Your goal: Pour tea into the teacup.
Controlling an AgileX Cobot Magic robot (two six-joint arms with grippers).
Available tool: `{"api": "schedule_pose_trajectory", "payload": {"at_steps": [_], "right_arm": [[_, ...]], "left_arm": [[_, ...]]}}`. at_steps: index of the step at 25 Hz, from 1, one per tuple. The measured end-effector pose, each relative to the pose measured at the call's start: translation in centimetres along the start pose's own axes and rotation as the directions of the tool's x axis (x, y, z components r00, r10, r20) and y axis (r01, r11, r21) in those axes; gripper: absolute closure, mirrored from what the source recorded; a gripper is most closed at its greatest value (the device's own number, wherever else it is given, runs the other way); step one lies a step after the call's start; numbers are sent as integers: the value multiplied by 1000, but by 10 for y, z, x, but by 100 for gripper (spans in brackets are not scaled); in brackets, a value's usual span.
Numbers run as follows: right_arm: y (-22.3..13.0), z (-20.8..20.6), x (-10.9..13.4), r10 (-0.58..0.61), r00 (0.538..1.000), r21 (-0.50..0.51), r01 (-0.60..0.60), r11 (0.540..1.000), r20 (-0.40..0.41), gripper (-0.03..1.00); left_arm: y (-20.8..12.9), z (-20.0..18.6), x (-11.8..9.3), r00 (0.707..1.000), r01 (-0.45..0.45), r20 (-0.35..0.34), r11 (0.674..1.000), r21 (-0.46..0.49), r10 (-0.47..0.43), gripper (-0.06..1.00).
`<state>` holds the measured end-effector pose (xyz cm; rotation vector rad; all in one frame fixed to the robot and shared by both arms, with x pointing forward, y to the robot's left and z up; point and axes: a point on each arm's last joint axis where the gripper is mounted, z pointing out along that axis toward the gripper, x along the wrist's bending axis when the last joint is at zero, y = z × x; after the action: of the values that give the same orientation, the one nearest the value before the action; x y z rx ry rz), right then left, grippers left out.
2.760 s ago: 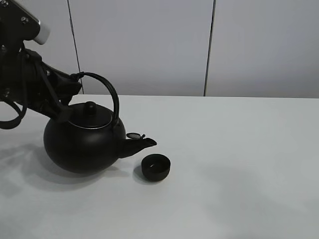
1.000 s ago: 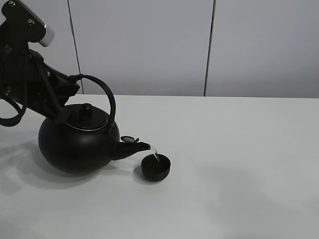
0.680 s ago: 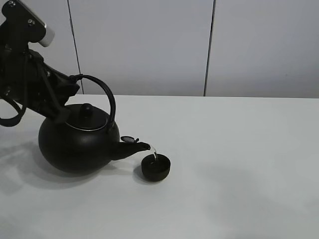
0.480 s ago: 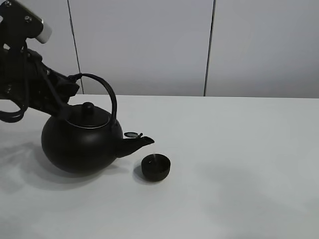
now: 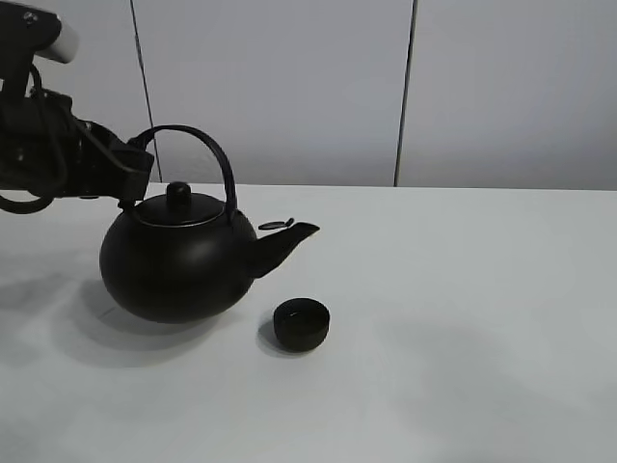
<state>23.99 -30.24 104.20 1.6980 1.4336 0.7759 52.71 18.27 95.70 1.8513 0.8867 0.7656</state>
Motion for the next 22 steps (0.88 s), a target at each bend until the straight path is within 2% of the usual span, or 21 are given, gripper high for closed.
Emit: {"api": "schedule_pose_trajectory", "payload": {"at_steps": [6, 16, 22], "right_arm": [[0, 0, 0, 0, 1000, 2, 0, 1000, 0, 39], [0, 0, 0, 0, 1000, 2, 0, 1000, 0, 39], [0, 0, 0, 0, 1000, 2, 0, 1000, 0, 39]], "left_arm": [[-7, -10, 10, 995, 99, -18, 989, -112, -102, 82], [-32, -32, 34, 977, 171, -109, 977, -123, -185, 82], [-44, -45, 37, 967, 196, -127, 965, -175, -220, 82]]}}
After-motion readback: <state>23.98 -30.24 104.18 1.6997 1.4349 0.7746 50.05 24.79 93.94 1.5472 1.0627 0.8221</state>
